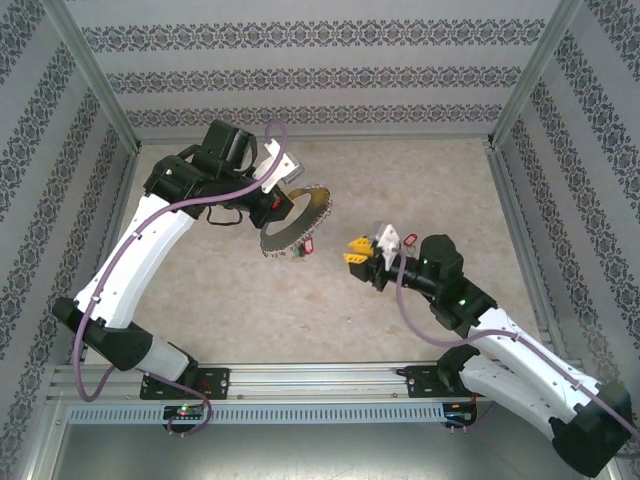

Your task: Put the keys on the keyring

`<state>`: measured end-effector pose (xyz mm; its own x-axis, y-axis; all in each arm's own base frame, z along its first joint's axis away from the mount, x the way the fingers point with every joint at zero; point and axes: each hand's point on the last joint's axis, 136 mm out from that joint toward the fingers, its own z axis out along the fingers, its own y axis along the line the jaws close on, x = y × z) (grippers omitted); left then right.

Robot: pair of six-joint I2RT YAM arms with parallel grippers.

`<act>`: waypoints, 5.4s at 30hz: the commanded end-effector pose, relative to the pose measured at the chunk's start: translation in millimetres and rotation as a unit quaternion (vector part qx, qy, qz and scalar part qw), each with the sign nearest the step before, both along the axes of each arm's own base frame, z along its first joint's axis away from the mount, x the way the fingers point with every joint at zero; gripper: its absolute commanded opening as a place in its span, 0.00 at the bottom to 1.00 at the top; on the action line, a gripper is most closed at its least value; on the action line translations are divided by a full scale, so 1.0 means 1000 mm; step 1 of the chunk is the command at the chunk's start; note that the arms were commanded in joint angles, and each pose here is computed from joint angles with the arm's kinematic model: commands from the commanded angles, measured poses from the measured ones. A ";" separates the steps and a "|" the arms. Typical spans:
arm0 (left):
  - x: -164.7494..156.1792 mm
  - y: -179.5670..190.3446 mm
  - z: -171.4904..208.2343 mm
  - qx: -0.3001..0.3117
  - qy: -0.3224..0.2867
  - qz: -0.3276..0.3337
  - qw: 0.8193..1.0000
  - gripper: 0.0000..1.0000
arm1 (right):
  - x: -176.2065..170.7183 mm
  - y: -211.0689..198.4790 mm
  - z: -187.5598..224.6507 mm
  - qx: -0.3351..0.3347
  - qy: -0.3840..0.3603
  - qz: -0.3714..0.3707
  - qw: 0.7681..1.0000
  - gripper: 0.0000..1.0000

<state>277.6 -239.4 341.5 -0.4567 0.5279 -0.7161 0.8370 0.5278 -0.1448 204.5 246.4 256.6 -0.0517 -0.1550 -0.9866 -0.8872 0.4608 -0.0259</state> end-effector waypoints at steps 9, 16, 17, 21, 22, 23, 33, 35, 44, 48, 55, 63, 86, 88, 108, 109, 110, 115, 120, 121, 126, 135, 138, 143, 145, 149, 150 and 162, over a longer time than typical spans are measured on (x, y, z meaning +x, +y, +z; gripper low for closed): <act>-0.011 -0.011 0.045 -0.044 -0.071 -0.037 0.996 0.00 | -0.003 0.046 0.023 -0.014 -0.184 0.003 0.983 0.15; -0.015 -0.010 0.054 -0.054 -0.088 -0.044 0.994 0.00 | -0.009 0.065 0.014 -0.012 -0.179 0.016 0.984 0.16; -0.016 -0.011 0.056 -0.057 -0.090 -0.046 0.993 0.00 | -0.009 0.067 0.011 -0.014 -0.175 0.019 0.984 0.17; -0.018 -0.012 0.061 -0.067 -0.096 -0.051 0.992 0.00 | -0.011 0.078 0.006 -0.004 -0.163 0.028 0.986 0.19; -0.019 -0.013 0.063 -0.069 -0.098 -0.051 0.991 0.00 | -0.012 0.081 0.005 -0.004 -0.159 0.032 0.987 0.20; -0.019 -0.013 0.064 -0.071 -0.099 -0.051 0.991 0.00 | -0.013 0.084 0.003 -0.002 -0.155 0.036 0.987 0.21; -0.019 -0.015 0.063 -0.077 -0.096 -0.053 0.991 0.00 | -0.003 0.102 -0.006 0.017 -0.128 0.015 0.992 0.27; -0.019 -0.015 0.063 -0.077 -0.096 -0.053 0.991 0.00 | 0.005 0.100 -0.010 0.017 -0.126 -0.010 0.992 0.28; -0.019 -0.014 0.059 -0.072 -0.091 -0.049 0.992 0.00 | 0.027 0.082 -0.019 0.022 -0.119 -0.092 0.988 0.31; -0.018 -0.014 0.059 -0.070 -0.090 -0.045 0.992 0.00 | 0.025 0.080 -0.012 0.039 -0.121 -0.093 0.988 0.27; -0.016 -0.013 0.058 -0.069 -0.091 -0.039 0.993 0.00 | 0.018 0.076 -0.004 0.051 -0.132 -0.081 0.987 0.19; -0.015 -0.014 0.058 -0.069 -0.090 -0.036 0.993 0.00 | 0.016 0.068 0.009 0.061 -0.147 -0.090 0.983 0.16; -0.016 -0.015 0.056 -0.068 -0.084 -0.031 0.994 0.00 | 0.015 0.079 0.023 0.057 -0.173 -0.073 0.981 0.11; -0.016 -0.015 0.057 -0.069 -0.085 -0.031 0.994 0.00 | 0.016 0.079 0.024 0.057 -0.176 -0.076 0.980 0.11; -0.016 -0.015 0.057 -0.068 -0.086 -0.029 0.994 0.00 | 0.021 0.073 0.023 0.036 -0.197 -0.102 0.974 0.16; -0.017 -0.015 0.056 -0.068 -0.086 -0.029 0.994 0.00 | 0.021 0.073 0.023 0.036 -0.198 -0.101 0.974 0.16; -0.017 -0.015 0.057 -0.068 -0.086 -0.029 0.994 0.00 | 0.020 0.073 0.022 0.035 -0.198 -0.101 0.974 0.16; -0.017 -0.015 0.057 -0.068 -0.086 -0.028 0.994 0.00 | 0.019 0.069 0.019 0.030 -0.198 -0.101 0.975 0.16; -0.017 -0.015 0.056 -0.067 -0.085 -0.028 0.994 0.00 | 0.018 0.066 0.017 0.024 -0.200 -0.104 0.974 0.16; -0.017 -0.015 0.057 -0.068 -0.086 -0.028 0.994 0.00 | 0.018 0.066 0.017 0.024 -0.199 -0.104 0.974 0.16; -0.017 -0.016 0.055 -0.068 -0.083 -0.029 0.994 0.00 | 0.019 0.068 0.020 0.029 -0.200 -0.103 0.974 0.17; -0.018 -0.016 0.056 -0.067 -0.084 -0.028 0.994 0.00 | 0.018 0.075 0.026 0.034 -0.205 -0.091 0.974 0.16; -0.018 -0.016 0.056 -0.067 -0.084 -0.029 0.994 0.00 | 0.021 0.076 0.025 0.031 -0.204 -0.096 0.974 0.16; -0.019 -0.015 0.055 -0.066 -0.083 -0.028 0.994 0.00 | 0.023 0.076 0.023 0.026 -0.207 -0.100 0.973 0.17; -0.018 -0.015 0.054 -0.065 -0.082 -0.028 0.994 0.00 | 0.023 0.078 0.024 0.027 -0.208 -0.099 0.973 0.16; -0.018 -0.015 0.054 -0.065 -0.082 -0.028 0.994 0.00 | 0.024 0.080 0.027 0.030 -0.209 -0.100 0.972 0.16; -0.018 -0.016 0.054 -0.065 -0.083 -0.028 0.994 0.00 | 0.025 0.080 0.029 0.031 -0.210 -0.102 0.972 0.16; -0.018 -0.015 0.053 -0.063 -0.083 -0.027 0.994 0.00 | 0.034 0.077 0.023 0.018 -0.210 -0.126 0.969 0.15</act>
<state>263.4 -252.2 376.5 -0.3540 0.4839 -0.8003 0.8732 0.4776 -0.0975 236.2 324.2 265.9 0.3036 -0.1815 -0.9354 -0.6851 0.6406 -0.3467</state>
